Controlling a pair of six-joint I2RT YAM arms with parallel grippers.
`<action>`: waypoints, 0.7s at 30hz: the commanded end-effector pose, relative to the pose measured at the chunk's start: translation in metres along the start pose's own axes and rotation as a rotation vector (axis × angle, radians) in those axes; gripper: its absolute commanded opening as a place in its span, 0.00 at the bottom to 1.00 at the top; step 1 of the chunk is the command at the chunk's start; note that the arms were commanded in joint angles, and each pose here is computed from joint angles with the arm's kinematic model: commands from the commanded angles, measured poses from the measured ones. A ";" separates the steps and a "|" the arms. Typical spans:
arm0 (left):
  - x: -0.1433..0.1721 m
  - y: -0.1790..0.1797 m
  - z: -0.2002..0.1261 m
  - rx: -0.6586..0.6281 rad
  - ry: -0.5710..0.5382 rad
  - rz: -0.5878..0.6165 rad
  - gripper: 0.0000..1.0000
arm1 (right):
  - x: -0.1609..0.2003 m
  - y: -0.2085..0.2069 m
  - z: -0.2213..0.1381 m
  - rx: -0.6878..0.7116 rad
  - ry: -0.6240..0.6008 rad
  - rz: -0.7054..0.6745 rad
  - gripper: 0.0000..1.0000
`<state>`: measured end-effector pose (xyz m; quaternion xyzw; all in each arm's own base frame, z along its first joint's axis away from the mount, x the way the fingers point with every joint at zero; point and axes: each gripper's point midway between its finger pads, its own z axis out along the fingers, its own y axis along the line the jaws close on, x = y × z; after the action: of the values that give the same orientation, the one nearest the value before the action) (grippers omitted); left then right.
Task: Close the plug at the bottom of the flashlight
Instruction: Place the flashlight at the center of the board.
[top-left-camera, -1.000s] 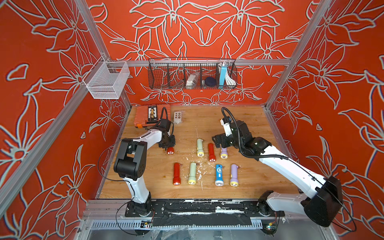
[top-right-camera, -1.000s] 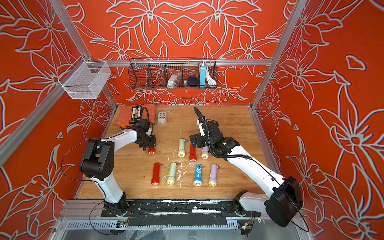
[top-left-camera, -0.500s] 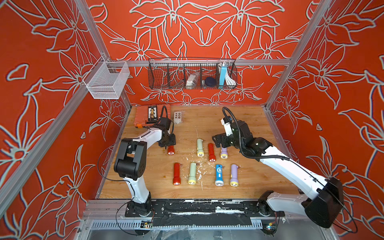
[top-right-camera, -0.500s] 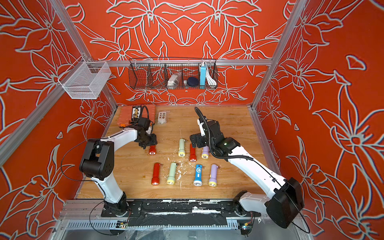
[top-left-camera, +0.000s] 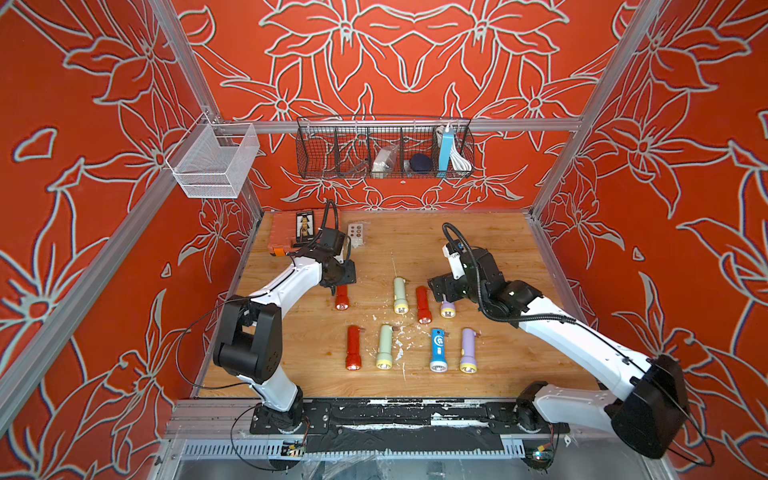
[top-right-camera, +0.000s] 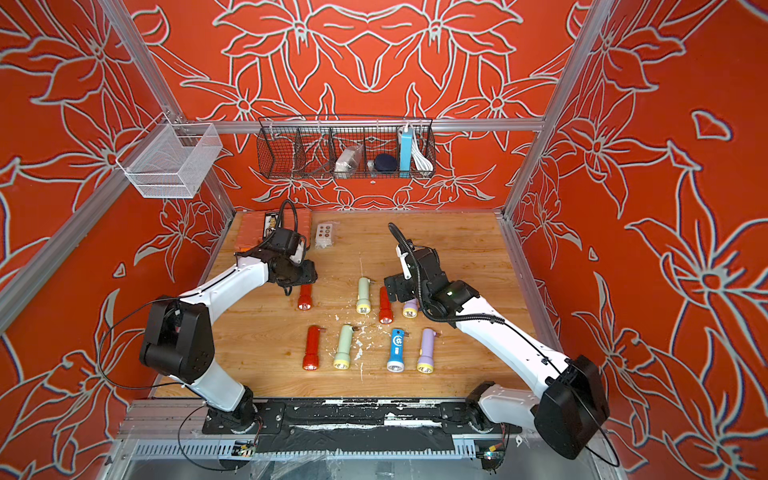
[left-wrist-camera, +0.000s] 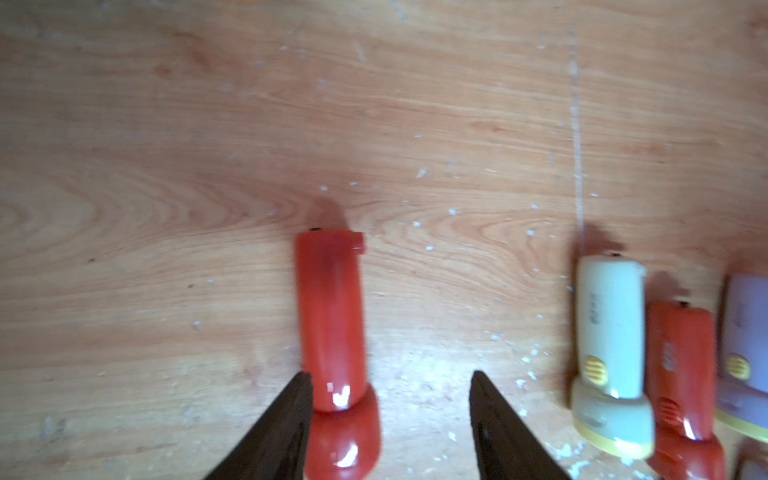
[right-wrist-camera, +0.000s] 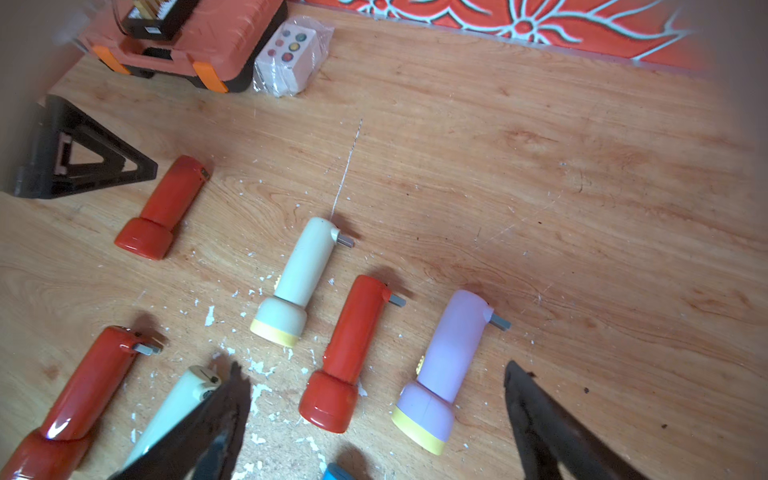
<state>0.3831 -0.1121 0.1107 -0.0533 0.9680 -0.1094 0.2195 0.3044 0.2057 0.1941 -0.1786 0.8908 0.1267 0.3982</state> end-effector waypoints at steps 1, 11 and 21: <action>0.005 -0.026 -0.008 0.026 0.010 0.016 0.61 | -0.005 -0.011 -0.006 0.041 -0.045 -0.015 0.98; 0.013 -0.096 0.006 0.061 0.047 0.111 0.61 | 0.006 -0.038 -0.017 0.075 -0.082 0.036 0.98; 0.030 -0.131 0.043 0.006 0.143 0.233 0.61 | 0.009 -0.051 -0.024 0.077 -0.098 0.077 0.98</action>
<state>0.3858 -0.2524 0.0978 0.0596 0.9756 -0.1139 0.1779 0.3050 0.1494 0.1958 -0.1221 0.8850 0.1083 0.4361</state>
